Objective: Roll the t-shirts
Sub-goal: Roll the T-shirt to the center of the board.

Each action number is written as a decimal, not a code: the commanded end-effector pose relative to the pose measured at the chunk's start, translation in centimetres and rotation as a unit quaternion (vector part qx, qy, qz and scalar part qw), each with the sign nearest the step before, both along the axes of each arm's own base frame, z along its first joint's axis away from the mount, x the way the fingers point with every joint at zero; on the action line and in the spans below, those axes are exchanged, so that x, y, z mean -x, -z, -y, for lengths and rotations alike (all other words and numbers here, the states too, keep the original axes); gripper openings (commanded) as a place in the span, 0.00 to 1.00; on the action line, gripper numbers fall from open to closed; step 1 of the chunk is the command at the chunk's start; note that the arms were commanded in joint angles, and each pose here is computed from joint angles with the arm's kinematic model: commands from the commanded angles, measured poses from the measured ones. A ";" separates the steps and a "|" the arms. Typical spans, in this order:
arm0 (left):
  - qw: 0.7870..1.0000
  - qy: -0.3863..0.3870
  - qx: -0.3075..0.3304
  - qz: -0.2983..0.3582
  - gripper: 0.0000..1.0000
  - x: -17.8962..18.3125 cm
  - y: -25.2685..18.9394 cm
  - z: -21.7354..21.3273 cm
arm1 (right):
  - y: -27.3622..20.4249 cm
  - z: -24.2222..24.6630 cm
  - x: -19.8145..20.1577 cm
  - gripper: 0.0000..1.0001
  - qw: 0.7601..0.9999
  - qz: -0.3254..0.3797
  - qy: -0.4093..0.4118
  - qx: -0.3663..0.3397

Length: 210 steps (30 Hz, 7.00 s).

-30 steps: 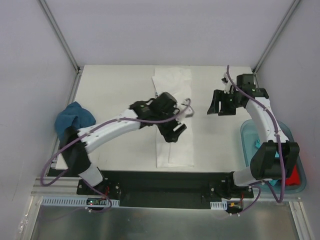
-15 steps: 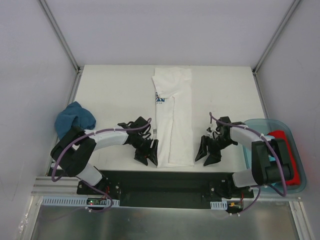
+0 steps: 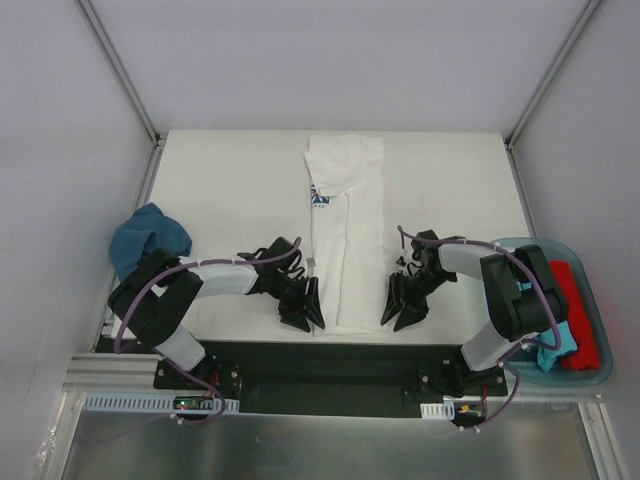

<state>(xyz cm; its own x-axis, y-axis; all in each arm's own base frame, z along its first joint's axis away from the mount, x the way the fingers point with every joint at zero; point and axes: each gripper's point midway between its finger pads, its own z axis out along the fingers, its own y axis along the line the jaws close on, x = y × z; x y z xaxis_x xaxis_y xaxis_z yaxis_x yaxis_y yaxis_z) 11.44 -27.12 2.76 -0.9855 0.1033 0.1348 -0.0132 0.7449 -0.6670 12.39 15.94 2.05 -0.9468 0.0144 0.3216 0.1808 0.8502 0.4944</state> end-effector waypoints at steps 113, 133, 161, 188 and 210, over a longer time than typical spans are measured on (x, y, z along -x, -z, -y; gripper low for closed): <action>0.816 0.378 0.123 0.419 0.01 -13.1 -3.9 8.1 | -12.2 3.4 -17.4 0.33 0.909 0.399 -0.111 -0.052; 0.614 0.494 0.114 0.604 0.54 -11.9 -9.1 0.9 | -17.4 8.7 -21.0 0.59 0.804 0.561 -0.179 0.084; 0.667 0.549 0.042 0.502 0.05 -9.5 -0.6 0.1 | -12.7 2.7 -13.5 0.71 0.552 0.703 -0.446 0.050; 0.845 0.327 0.248 0.343 0.00 -10.5 -8.1 2.7 | -4.5 -8.2 -8.7 0.77 0.467 0.657 -0.591 -0.037; 0.879 0.290 0.280 0.254 0.00 -8.8 -9.0 -0.1 | -4.5 -6.0 -5.5 0.17 0.588 0.504 -0.614 -0.154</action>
<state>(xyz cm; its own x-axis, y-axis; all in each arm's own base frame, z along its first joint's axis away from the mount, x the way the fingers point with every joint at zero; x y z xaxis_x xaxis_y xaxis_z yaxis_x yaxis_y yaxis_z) 21.83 -27.44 9.96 -0.6182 0.5182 -0.5911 0.7390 0.1270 -0.6616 22.97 22.82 5.57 0.1891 -0.8042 -0.5634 -0.9577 -0.0243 -0.2867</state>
